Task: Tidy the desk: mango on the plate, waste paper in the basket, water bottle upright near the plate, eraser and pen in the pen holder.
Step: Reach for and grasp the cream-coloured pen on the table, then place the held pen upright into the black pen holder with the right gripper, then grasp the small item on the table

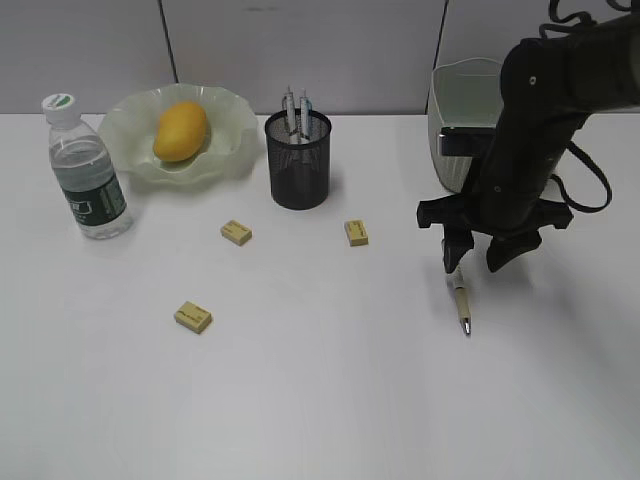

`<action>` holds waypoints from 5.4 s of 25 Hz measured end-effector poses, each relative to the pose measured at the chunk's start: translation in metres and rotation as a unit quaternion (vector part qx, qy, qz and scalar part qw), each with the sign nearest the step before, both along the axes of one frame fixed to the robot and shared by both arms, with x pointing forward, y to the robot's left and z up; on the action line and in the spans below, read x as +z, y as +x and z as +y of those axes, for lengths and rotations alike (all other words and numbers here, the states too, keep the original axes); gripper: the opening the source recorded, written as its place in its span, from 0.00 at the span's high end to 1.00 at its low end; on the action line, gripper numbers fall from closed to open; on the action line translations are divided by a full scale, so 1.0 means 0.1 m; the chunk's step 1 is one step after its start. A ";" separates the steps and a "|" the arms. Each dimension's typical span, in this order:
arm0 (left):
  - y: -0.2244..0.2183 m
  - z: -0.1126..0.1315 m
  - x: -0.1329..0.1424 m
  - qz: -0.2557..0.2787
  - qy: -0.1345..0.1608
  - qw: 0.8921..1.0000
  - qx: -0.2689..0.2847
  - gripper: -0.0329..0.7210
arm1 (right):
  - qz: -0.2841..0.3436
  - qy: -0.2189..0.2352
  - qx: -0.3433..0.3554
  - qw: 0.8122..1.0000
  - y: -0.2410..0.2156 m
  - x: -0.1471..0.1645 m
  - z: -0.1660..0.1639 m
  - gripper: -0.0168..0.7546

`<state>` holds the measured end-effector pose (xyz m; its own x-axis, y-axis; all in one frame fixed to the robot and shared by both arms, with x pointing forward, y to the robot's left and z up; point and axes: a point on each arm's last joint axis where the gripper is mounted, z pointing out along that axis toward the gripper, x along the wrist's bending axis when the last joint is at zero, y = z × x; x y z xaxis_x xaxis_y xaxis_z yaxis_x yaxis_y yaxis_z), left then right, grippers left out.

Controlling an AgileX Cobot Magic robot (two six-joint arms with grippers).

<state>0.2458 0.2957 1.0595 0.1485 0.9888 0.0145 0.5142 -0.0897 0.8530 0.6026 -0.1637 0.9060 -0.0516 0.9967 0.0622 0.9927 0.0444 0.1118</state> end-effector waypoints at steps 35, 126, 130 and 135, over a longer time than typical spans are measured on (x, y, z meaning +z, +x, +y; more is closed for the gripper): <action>0.00 0.00 0.00 0.000 0.000 1.000 0.000 0.25 | -0.036 0.070 0.033 0.996 0.24 0.24 0.22 0.83; 0.00 0.00 0.00 0.000 0.000 1.000 0.000 0.25 | -0.062 0.000 0.264 0.962 -0.02 1.29 0.93 0.45; 0.00 0.00 0.00 0.000 0.000 1.000 0.000 0.25 | -0.066 -0.003 0.257 0.964 -0.21 1.45 0.80 0.44; 0.00 0.00 0.00 0.000 0.000 1.000 0.000 0.25 | -0.067 -0.002 0.244 0.967 -0.56 1.64 0.58 0.44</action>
<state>0.2458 0.2957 1.0595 0.1485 0.9888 0.0145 0.5142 -0.0897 0.8530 0.5470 -0.1058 1.0700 -0.5241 0.8515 0.0184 0.8298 0.5056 0.2361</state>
